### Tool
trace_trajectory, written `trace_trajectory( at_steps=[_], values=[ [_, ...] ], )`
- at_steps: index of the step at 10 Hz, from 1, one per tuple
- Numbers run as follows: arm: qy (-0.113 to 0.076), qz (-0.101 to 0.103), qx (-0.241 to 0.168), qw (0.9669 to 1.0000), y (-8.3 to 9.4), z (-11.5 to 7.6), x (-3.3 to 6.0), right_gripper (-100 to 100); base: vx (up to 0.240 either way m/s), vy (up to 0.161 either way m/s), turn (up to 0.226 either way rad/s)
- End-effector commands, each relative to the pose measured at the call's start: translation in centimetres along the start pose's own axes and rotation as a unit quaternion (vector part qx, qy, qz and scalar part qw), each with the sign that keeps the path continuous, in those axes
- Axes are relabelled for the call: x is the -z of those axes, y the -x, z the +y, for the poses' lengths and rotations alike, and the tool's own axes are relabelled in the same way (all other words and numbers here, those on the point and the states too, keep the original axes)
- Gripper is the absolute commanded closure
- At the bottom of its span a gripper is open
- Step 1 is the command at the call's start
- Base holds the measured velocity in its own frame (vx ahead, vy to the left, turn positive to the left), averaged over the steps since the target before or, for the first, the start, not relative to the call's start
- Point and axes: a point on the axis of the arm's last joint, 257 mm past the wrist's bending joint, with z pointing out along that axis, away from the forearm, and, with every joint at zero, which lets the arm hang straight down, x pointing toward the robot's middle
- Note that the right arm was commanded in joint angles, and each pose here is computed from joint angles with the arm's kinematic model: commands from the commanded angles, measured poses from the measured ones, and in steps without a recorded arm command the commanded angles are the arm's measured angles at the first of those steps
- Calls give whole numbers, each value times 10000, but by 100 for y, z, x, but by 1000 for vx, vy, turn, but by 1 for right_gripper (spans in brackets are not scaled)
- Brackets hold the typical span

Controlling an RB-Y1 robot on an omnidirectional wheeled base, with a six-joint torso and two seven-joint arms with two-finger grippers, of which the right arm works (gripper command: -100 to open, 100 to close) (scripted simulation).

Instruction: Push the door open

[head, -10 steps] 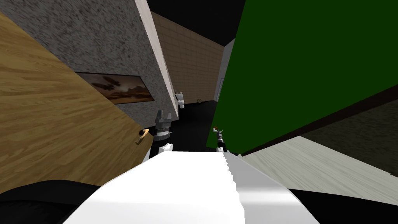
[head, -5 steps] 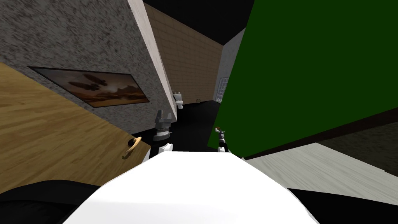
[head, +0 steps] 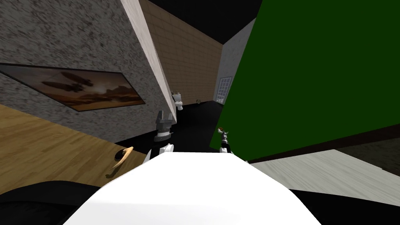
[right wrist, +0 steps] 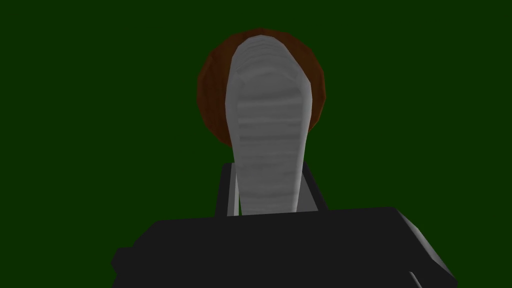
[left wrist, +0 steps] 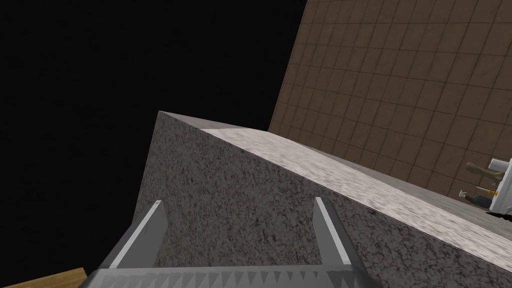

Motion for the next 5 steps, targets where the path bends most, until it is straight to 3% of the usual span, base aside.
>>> trace_trajectory(
  at_steps=[1,5],
  values=[
    [13,-107,0,9999,93,14,-9,100,201,45,-60],
    [20,-406,-5,9992,340,19,-4,100,207,20,-44]
  ],
)
